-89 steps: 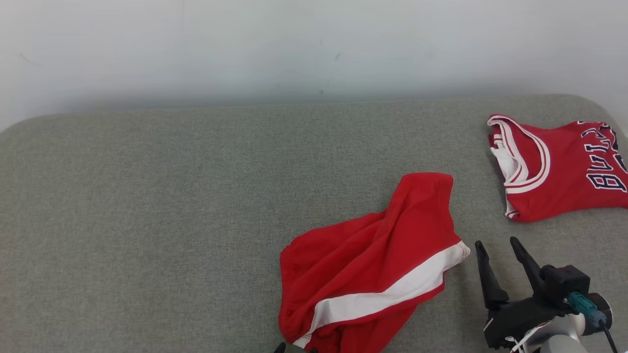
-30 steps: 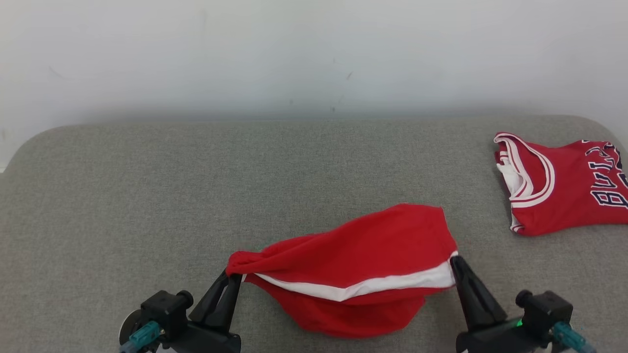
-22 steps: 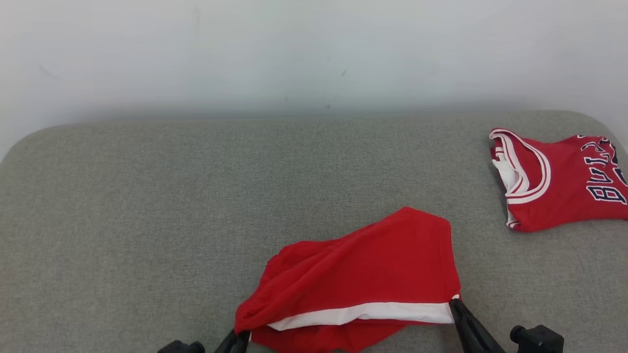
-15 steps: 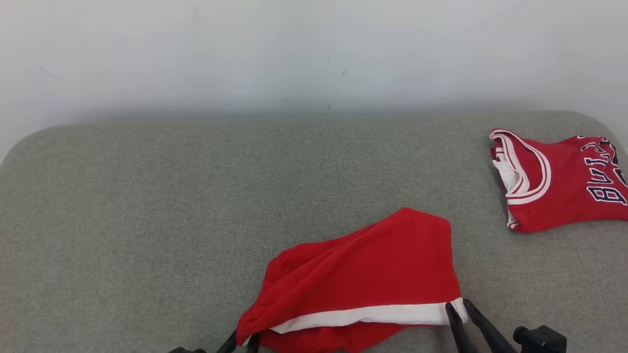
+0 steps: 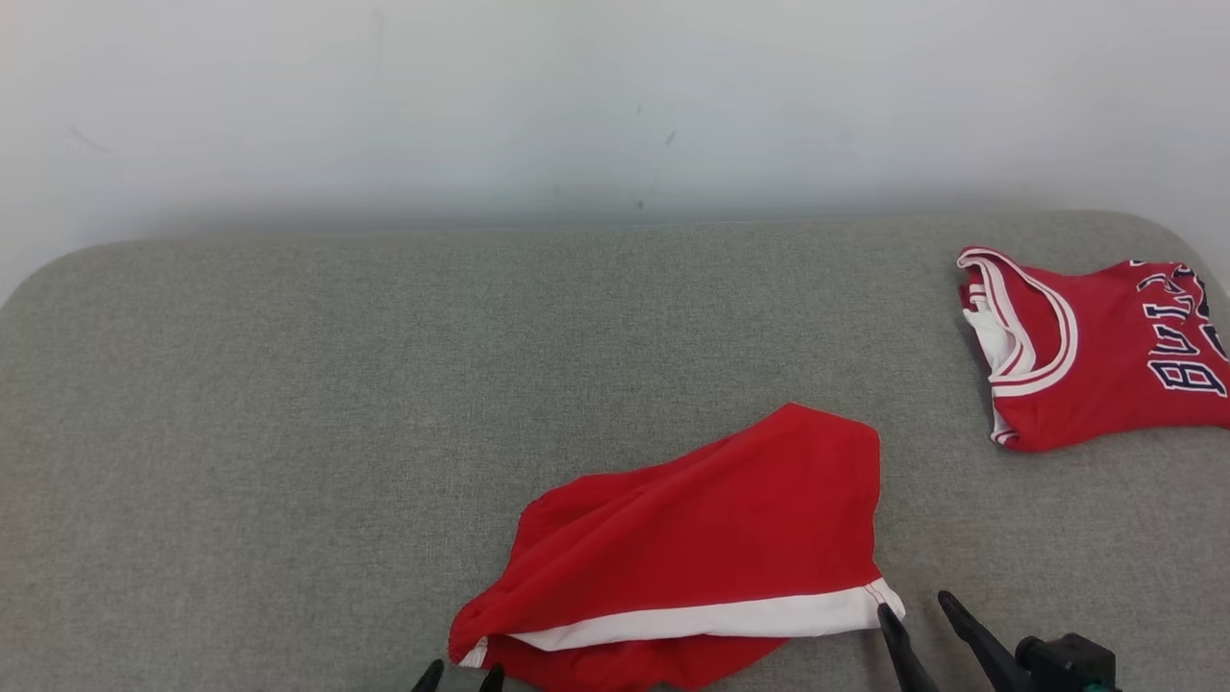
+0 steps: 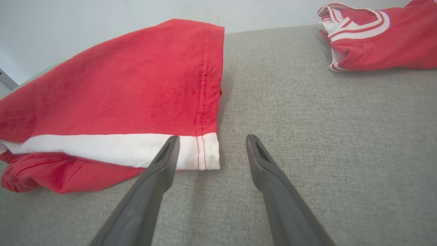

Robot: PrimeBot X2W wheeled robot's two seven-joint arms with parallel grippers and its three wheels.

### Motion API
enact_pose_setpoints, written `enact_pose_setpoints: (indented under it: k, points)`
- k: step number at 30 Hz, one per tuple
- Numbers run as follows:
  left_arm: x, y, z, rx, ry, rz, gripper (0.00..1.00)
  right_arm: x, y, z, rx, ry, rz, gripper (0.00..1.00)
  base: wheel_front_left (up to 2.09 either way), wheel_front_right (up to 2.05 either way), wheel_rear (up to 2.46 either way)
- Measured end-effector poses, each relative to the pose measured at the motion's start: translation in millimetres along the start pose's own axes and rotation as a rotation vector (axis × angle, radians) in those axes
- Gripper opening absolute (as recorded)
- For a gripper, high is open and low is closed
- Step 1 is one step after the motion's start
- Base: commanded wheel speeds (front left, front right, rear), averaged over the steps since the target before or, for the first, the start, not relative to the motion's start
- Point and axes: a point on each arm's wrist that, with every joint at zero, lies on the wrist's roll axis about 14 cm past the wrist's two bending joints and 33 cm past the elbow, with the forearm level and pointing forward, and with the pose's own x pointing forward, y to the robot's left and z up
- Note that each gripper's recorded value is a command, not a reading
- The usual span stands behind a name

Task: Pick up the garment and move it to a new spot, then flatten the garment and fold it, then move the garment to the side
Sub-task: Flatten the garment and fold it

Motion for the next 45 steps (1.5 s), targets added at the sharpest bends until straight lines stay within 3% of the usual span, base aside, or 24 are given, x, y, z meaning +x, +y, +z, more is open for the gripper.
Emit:
enact_pose_setpoints:
  k: [14,15,16,17,18,19,26,31,45]
  points:
    - [12,-1,4,-0.005,0.017,-0.019,1.0,20,4,-17,-0.005,0.087,0.038,0.97,0.0,0.0,0.0]
    - [14,-3,4,-0.01,0.015,-0.022,1.0,21,5,-17,-0.004,0.089,0.043,0.84,0.0,0.0,0.0]
    - [15,-5,5,-0.017,0.015,-0.027,1.0,22,6,-20,-0.004,0.1,0.046,0.43,0.0,0.0,0.0]
    - [16,-6,2,-0.021,0.024,-0.03,0.76,22,9,-23,-0.002,0.111,0.054,0.08,0.0,0.0,0.0]
    - [15,-7,-1,-0.028,0.036,-0.032,0.29,22,11,-25,0.001,0.118,0.057,0.0,0.0,0.0,0.0]
    - [15,-7,-3,-0.04,0.043,-0.03,0.0,23,11,-25,0.002,0.12,0.058,0.0,0.0,0.0,0.0]
    - [20,-13,16,-0.047,-0.009,-0.055,0.0,32,11,7,0.0,0.023,0.068,0.0,0.0,0.0,0.0]
    - [7,-15,27,-0.04,-0.066,-0.065,0.0,13,16,12,0.021,-0.018,0.077,0.0,0.0,0.0,0.0]
    - [-10,-41,61,0.114,-0.154,-0.203,0.0,1,36,74,0.018,-0.215,0.149,0.0,0.0,0.0,0.0]
